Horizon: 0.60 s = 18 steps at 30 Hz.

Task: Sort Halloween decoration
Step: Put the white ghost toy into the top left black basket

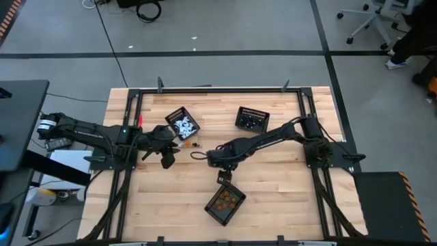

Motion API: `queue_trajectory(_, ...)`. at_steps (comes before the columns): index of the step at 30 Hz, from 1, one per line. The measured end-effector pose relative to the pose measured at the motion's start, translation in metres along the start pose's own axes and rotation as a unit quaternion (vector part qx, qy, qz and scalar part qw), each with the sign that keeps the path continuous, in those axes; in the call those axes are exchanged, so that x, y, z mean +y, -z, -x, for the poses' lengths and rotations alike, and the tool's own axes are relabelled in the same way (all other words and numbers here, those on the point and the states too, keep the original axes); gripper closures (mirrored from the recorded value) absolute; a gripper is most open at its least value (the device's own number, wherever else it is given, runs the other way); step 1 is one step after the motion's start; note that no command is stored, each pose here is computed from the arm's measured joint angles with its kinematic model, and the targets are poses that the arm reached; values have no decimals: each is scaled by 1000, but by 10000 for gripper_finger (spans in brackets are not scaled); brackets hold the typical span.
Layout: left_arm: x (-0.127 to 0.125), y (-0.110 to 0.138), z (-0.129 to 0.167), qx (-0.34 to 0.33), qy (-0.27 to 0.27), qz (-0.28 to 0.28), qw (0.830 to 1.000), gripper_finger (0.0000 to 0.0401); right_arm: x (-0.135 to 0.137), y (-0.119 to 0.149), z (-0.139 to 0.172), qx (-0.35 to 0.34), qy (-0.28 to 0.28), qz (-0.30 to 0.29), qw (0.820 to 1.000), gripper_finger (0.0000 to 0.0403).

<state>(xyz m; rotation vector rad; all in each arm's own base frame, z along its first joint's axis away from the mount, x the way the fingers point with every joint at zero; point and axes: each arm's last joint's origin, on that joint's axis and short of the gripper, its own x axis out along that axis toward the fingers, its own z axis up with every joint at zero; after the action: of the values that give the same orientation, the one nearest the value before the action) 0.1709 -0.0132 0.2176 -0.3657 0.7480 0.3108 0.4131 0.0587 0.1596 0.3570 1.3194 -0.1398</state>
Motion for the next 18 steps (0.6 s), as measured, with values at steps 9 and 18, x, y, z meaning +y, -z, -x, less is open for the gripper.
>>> queue_trajectory(9,0,1,0,3,-2,-8,1000,268,-1,2,-16,15,21,-12,1000,164)
queue_trajectory(18,0,1,0,3,-1,-12,1000,268,-7,0,-17,23,12,-31,999,197)
